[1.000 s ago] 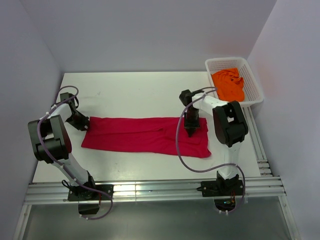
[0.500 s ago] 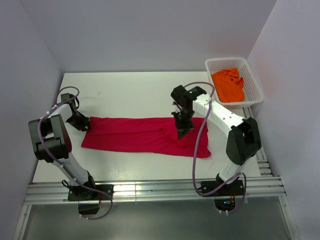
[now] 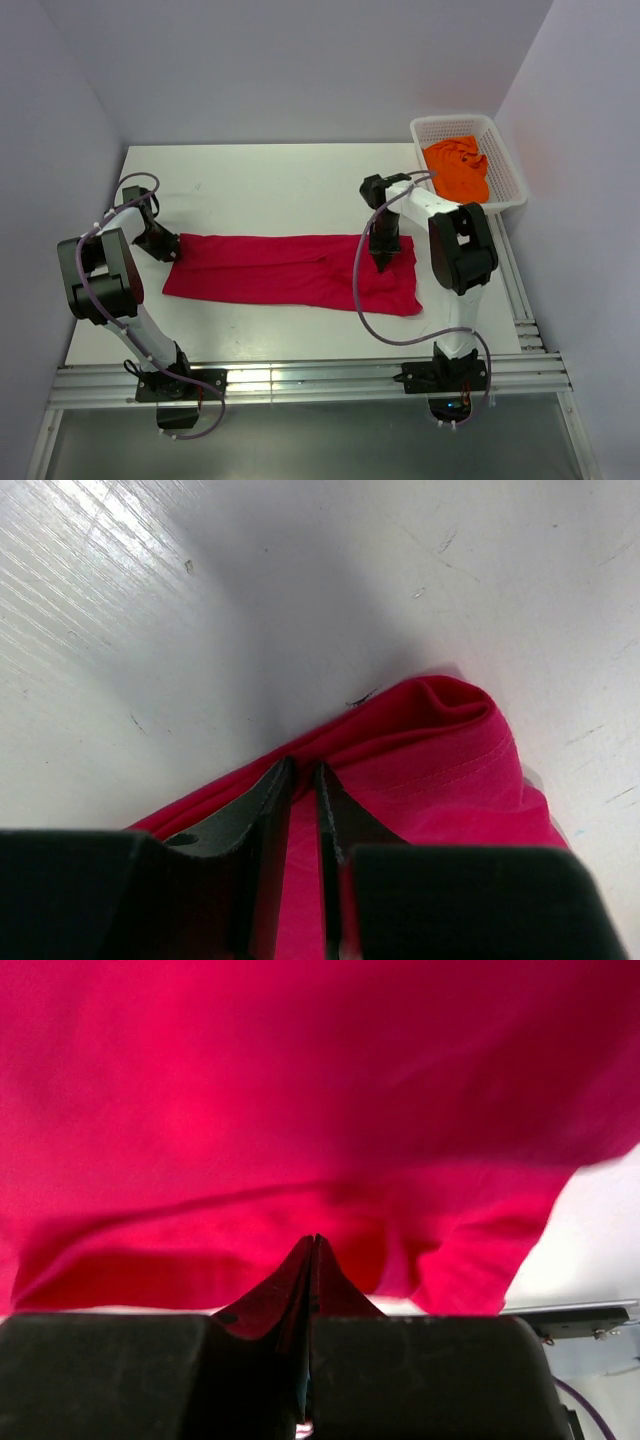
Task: Fold and stack the t-shirts
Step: Rotate the tshirt 90 degrees
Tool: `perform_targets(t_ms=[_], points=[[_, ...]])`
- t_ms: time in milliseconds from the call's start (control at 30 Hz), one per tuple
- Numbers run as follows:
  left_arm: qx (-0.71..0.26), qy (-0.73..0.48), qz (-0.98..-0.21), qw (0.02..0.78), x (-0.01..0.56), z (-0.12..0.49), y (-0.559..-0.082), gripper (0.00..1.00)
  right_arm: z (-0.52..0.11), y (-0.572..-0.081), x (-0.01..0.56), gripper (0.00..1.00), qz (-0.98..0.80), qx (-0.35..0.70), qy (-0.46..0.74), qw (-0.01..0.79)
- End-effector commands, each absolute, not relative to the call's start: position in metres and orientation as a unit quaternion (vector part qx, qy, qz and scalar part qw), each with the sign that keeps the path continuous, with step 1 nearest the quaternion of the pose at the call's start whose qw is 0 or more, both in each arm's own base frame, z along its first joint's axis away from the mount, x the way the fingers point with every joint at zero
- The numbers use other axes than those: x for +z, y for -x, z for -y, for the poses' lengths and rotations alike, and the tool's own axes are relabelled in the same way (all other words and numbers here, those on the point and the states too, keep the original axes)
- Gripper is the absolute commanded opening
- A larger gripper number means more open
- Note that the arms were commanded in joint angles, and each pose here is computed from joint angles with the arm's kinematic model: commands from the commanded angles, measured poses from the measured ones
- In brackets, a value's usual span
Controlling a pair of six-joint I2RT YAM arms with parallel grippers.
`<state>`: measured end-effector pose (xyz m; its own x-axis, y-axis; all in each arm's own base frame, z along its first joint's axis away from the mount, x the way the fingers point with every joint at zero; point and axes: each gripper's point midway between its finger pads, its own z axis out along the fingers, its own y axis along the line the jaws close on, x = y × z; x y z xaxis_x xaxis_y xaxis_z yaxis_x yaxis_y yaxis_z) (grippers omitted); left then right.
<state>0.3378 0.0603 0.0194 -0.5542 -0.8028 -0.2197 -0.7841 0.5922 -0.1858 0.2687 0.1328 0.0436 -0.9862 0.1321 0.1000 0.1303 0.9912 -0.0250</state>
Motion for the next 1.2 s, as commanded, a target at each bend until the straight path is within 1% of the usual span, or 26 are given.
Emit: perform_targets(t_ms=[0, 167, 200, 267, 300, 367, 400, 467, 500, 533, 567, 600, 633, 667, 700, 733, 800, 833, 900, 933, 967, 1000, 1067, 1100, 1133, 1167], points=[[-0.033, 0.437, -0.887, 0.144, 0.024, -0.058, -0.337, 0.22, -0.122, -0.293, 0.042, 0.0, 0.995, 0.013, 0.094, 0.018], [-0.017, 0.44, -0.887, 0.141, 0.024, -0.063, -0.333, 0.22, -0.119, -0.325, 0.028, 0.0, 0.994, 0.022, 0.099, 0.032], [-0.016, 0.442, -0.886, 0.141, 0.025, -0.063, -0.333, 0.22, -0.124, -0.343, 0.034, 0.0, 0.995, 0.015, 0.099, 0.014], [-0.019, 0.446, -0.883, 0.143, 0.027, -0.062, -0.332, 0.22, -0.128, -0.351, 0.018, 0.0, 0.994, 0.024, 0.1, 0.043], [-0.022, 0.447, -0.883, 0.143, 0.028, -0.061, -0.331, 0.22, -0.135, -0.375, 0.011, 0.0, 0.994, 0.02, 0.103, 0.034], [-0.021, 0.45, -0.882, 0.139, 0.029, -0.059, -0.329, 0.22, -0.149, -0.389, 0.008, 0.0, 0.994, 0.02, 0.1, 0.042], [-0.019, 0.451, -0.882, 0.137, 0.03, -0.06, -0.328, 0.22, -0.167, -0.42, 0.001, 0.0, 0.995, 0.003, 0.101, 0.02], [-0.012, 0.449, -0.884, 0.131, 0.033, -0.06, -0.327, 0.22, -0.212, -0.432, 0.003, 0.0, 0.991, -0.068, 0.115, 0.031], [-0.009, 0.449, -0.884, 0.132, 0.035, -0.061, -0.327, 0.22, -0.237, -0.449, 0.003, 0.0, 0.984, -0.123, 0.128, 0.018], [-0.01, 0.446, -0.885, 0.134, 0.039, -0.06, -0.329, 0.22, -0.282, -0.444, 0.02, 0.0, 0.959, -0.236, 0.147, 0.06], [-0.015, 0.442, -0.886, 0.138, 0.043, -0.058, -0.329, 0.22, -0.322, -0.481, 0.038, 0.03, 0.933, -0.342, 0.115, -0.013], [-0.02, 0.439, -0.887, 0.141, 0.045, -0.056, -0.33, 0.22, -0.346, -0.474, 0.059, 0.09, 0.909, -0.404, 0.096, -0.013], [-0.028, 0.427, -0.893, 0.143, 0.047, -0.049, -0.332, 0.22, -0.372, -0.48, 0.084, 0.16, 0.881, -0.466, 0.082, -0.03], [-0.05, 0.415, -0.896, 0.148, 0.052, -0.04, -0.335, 0.22, -0.414, -0.481, 0.134, 0.32, 0.823, -0.562, -0.015, -0.081], [-0.067, 0.39, -0.906, 0.148, 0.055, -0.025, -0.337, 0.22, -0.434, -0.485, 0.173, 0.43, 0.788, -0.601, -0.062, -0.117], [-0.095, 0.371, -0.912, 0.144, 0.059, -0.01, -0.339, 0.22, -0.449, -0.489, 0.209, 0.63, 0.752, -0.636, -0.085, -0.148], [-0.124, 0.334, -0.925, 0.135, 0.065, 0.015, -0.34, 0.22, -0.459, -0.492, 0.262, 0.83, 0.702, -0.679, -0.099, -0.19], [-0.133, 0.298, -0.937, 0.128, 0.066, 0.034, -0.339, 0.21, -0.455, -0.495, 0.279, 0.88, 0.69, -0.692, -0.082, -0.197], [-0.138, 0.265, -0.945, 0.132, 0.076, 0.052, -0.342, 0.2, -0.432, -0.502, 0.307, 0.91, 0.693, -0.676, -0.07, -0.24], [-0.139, 0.236, -0.952, 0.136, 0.079, 0.07, -0.343, 0.2, -0.423, -0.501, 0.296, 0.92, 0.721, -0.642, -0.075, -0.251], [-0.154, 0.222, -0.953, 0.139, 0.084, 0.08, -0.345, 0.19, -0.408, -0.494, 0.315, 0.92, 0.731, -0.621, -0.08, -0.273], [-0.174, 0.206, -0.952, 0.146, 0.092, 0.091, -0.349, 0.18, -0.391, -0.504, 0.313, 0.92, 0.75, -0.586, -0.06, -0.302], [-0.197, 0.18, -0.954, 0.136, 0.094, 0.111, -0.35, 0.18, -0.365, -0.497, 0.277, 0.93, 0.802, -0.514, -0.044, -0.301], [-0.199, 0.175, -0.955, 0.135, 0.097, 0.117, -0.352, 0.18, -0.351, -0.486, 0.301, 0.93, 0.801, -0.501, -0.044, -0.326], [-0.197, 0.166, -0.959, 0.12, 0.093, 0.128, -0.346, 0.16, -0.334, -0.491, 0.295, 0.93, 0.814, -0.462, -0.023, -0.35], [-0.197, 0.161, -0.96, 0.12, 0.093, 0.133, -0.345, 0.15, -0.323, -0.484, 0.289, 0.93, 0.828, -0.44, -0.01, -0.348]])
